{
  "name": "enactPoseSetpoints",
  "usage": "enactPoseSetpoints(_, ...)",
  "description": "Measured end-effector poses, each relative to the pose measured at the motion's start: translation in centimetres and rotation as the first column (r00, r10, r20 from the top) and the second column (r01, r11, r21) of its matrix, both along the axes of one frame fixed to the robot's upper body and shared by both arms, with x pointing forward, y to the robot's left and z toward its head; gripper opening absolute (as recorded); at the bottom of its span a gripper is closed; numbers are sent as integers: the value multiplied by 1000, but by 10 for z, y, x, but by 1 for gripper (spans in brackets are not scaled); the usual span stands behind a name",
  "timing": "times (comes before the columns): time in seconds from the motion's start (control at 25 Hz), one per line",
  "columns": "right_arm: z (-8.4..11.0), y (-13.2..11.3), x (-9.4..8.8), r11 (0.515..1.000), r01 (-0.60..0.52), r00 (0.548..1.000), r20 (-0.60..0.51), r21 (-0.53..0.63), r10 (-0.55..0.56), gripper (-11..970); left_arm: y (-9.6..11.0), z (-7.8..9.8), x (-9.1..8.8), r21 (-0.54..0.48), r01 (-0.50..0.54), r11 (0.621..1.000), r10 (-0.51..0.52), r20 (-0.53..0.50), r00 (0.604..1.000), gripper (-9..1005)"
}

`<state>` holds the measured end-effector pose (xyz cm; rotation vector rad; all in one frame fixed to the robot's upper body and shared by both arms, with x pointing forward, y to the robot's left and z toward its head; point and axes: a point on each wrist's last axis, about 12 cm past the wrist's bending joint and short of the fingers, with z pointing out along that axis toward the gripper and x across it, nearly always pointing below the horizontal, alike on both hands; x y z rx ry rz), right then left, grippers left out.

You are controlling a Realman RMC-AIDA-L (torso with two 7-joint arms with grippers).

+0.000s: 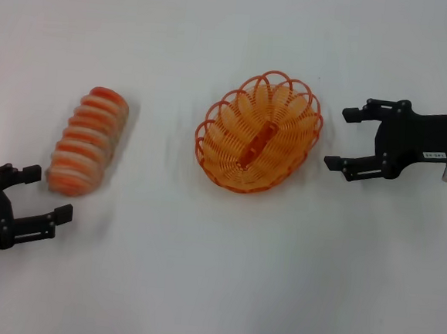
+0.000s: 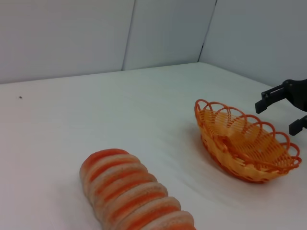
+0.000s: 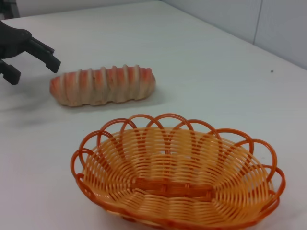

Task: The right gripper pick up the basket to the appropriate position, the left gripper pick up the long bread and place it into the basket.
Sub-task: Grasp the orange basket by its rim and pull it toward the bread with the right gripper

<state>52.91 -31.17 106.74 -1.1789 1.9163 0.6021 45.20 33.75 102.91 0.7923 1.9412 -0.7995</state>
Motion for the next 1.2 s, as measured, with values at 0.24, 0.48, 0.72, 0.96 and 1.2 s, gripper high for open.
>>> enactPoseSetpoints(0.24,0,0,1,1000,7,1000,3,-3,-7,918,-1,-1,0,1,-2,1000,2,0,1000,933)
enactPoseSetpoints(0.48,8,-1,10,986,136,990,-49,101,-131,908,-2,0,1,-5,2,1000,-2,3,1000,932)
enactPoseSetpoints(0.72,33,9,39,942,297,925,-293,154,-243,899,-4,1,2,-8,9,1000,-9,5,1000,932)
enactPoseSetpoints(0.96,65,29,76,924,381,840,-421,8,-343,889,-6,1,3,-9,11,1000,-11,6,1000,933)
enactPoseSetpoints(1.2,94,61,104,929,328,873,-321,-175,-368,879,-6,1,3,-11,14,1000,-14,7,1000,933)
